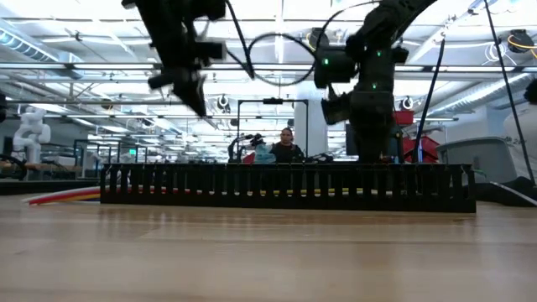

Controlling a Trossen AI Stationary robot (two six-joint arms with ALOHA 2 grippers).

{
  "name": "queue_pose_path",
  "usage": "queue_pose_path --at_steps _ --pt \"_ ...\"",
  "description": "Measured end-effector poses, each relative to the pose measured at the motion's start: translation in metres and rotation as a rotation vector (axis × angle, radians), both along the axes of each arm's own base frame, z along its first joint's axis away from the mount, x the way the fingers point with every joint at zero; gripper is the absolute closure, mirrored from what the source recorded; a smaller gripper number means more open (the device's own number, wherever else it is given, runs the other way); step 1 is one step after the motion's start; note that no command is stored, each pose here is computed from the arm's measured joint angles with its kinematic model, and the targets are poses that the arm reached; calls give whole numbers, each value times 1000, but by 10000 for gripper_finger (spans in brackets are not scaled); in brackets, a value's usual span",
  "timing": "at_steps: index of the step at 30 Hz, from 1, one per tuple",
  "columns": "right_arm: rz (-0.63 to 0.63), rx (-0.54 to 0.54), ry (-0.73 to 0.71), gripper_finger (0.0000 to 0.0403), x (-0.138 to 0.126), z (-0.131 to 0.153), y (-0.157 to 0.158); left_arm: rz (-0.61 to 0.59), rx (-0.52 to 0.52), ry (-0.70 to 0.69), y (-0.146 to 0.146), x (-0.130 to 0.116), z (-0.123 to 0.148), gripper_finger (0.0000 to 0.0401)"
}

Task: Ziptie cables
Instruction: Close the black cable duct cover

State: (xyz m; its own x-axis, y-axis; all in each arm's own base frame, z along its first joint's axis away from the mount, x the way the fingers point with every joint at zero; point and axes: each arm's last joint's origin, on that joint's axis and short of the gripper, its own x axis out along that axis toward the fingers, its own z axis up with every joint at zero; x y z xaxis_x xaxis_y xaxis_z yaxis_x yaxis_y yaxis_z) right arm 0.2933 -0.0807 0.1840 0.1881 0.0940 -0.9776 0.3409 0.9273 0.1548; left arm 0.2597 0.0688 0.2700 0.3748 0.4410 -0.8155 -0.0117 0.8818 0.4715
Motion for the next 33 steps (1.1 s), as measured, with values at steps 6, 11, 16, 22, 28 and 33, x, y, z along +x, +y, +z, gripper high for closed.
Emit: queue_pose_path --at_steps 6,11,16,22,28,33 --pt "11 -264 5 401 5 49 7 82 -246 -347 18 -34 48 401" --pt "36 -385 -31 402 13 84 19 136 -350 -459 24 -53 61 401" --pt "67 -407 -35 402 14 103 29 129 -396 -493 26 -57 65 401" --pt "75 -431 17 403 10 105 33 139 -339 -493 31 -58 65 401" --pt "93 -443 35 403 7 107 33 227 -358 -542 43 -67 68 401" --pt "62 -474 -4 403 -4 121 34 281 -428 -666 47 -86 81 401"
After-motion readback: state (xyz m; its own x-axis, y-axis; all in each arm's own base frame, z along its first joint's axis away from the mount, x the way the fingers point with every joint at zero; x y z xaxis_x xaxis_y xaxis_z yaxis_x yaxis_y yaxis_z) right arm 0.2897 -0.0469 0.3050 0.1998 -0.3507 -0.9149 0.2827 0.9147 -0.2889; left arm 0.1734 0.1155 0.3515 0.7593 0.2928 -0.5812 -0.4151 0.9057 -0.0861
